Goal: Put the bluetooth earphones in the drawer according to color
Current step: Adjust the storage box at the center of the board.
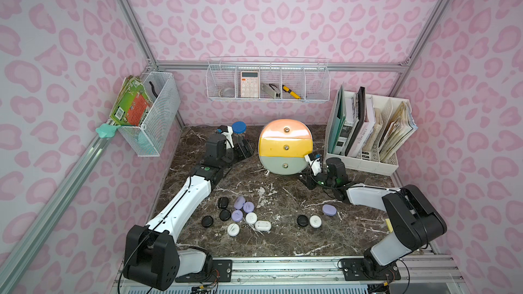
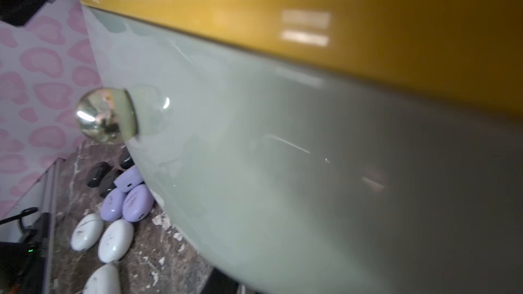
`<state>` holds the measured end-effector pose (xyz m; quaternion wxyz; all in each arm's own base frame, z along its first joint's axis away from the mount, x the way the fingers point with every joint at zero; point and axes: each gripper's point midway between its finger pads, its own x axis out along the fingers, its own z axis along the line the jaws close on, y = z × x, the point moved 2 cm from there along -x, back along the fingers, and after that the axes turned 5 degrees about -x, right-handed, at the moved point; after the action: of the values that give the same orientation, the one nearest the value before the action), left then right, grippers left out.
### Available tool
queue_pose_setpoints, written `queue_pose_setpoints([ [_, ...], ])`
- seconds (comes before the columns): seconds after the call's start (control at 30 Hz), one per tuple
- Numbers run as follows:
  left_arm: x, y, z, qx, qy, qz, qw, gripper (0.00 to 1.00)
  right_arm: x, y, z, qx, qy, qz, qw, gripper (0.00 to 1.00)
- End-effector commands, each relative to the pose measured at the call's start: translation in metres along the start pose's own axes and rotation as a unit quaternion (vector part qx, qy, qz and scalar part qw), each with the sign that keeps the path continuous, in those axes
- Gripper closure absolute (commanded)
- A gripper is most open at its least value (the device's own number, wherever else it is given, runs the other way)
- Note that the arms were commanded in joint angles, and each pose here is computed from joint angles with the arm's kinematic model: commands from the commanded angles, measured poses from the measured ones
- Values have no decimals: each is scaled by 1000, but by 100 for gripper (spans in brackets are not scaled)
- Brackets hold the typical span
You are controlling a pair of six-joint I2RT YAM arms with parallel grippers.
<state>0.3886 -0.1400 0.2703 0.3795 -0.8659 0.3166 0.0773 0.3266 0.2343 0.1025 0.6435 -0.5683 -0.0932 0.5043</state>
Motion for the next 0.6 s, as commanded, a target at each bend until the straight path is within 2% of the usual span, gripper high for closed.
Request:
queue_pose_setpoints([
  [0.0, 4, -9, -13, 15, 17, 4, 1000, 8, -8, 72, -23, 102, 85, 117, 984, 93],
  [0.57, 56, -35, -54, 22, 67, 37, 997, 8, -12, 121, -26, 154, 98, 133, 974, 92],
])
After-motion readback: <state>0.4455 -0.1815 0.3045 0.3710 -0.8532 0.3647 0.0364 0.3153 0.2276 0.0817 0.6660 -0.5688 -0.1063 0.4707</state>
